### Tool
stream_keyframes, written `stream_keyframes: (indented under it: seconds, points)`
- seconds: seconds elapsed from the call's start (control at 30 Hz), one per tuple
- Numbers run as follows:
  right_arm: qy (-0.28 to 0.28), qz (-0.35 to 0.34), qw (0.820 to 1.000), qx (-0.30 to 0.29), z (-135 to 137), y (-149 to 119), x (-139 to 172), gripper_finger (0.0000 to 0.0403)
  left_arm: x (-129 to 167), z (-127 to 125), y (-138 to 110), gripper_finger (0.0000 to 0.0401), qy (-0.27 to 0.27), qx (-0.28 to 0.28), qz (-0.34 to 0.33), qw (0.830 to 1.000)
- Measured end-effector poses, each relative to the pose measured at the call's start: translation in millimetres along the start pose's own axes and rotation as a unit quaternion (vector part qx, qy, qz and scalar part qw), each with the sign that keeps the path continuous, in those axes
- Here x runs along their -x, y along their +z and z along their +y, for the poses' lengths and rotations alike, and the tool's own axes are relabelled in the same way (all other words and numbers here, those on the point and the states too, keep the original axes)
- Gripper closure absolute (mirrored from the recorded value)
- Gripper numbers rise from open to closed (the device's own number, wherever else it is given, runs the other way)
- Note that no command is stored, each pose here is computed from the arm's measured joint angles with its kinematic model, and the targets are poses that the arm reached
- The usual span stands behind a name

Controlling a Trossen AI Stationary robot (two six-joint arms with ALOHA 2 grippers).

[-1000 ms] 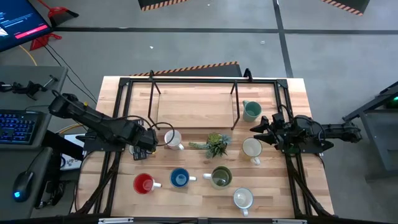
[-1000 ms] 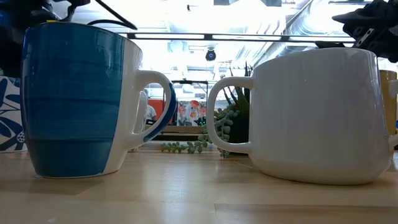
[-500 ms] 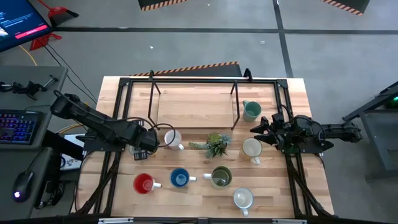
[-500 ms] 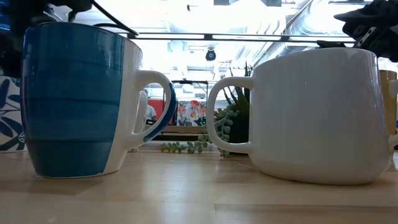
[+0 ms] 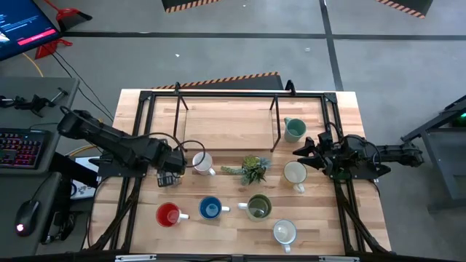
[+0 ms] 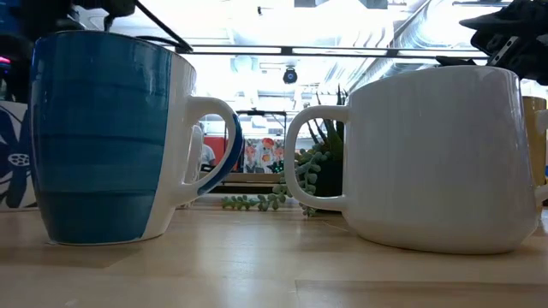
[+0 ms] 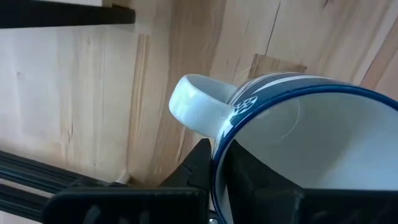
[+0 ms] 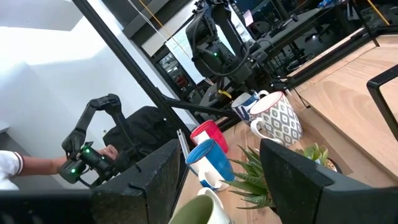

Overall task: Place coffee mugs
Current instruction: Put the blue patterned mug on the shelf

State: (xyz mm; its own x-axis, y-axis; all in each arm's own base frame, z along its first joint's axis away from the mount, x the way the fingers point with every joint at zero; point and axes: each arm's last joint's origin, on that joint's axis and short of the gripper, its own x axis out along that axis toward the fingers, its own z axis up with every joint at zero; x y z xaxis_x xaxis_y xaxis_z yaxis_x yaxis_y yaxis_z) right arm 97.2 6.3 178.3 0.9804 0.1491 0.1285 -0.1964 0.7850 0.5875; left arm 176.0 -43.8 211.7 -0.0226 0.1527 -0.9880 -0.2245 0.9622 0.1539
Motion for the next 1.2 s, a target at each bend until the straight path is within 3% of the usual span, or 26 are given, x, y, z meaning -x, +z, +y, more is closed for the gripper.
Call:
stream_keyframes:
  seconds: [0.2, 0.47, 0.67, 0.87, 0.97, 1.2]
  points:
    - [-0.001, 0.001, 1.000, 0.001, -0.2, -0.2, 0.0, 0.0192, 19.8, 10.0, -3.7, 0.0395, -0.005, 0.012, -0.027, 1.000]
    - [-0.004, 0.001, 1.000, 0.001, -0.5, -0.4, 0.0, 0.0192, 54.2, 21.7, -22.4, 0.0395, -0.084, 0.039, -0.056, 0.994]
    - [-0.014, -0.006, 1.000, 0.013, -1.1, 0.0, 0.0, 0.0192, 77.9, 22.9, -17.1, 0.0395, -0.128, 0.031, -0.088, 0.987]
    - [-0.022, -0.012, 0.999, 0.024, -1.6, 0.4, 0.0, 0.0192, 119.4, 34.1, -2.5, 0.0395, -0.154, 0.037, -0.158, 0.975]
    - [-0.021, -0.014, 0.999, 0.023, -1.3, 0.7, 0.0, 0.0192, 139.8, 42.8, 12.3, 0.0395, -0.141, 0.044, -0.195, 0.970]
    - [-0.020, -0.014, 0.999, 0.022, -1.2, 0.8, 0.0, 0.0192, 151.1, 65.6, 79.1, 0.0395, -0.082, 0.044, -0.200, 0.975]
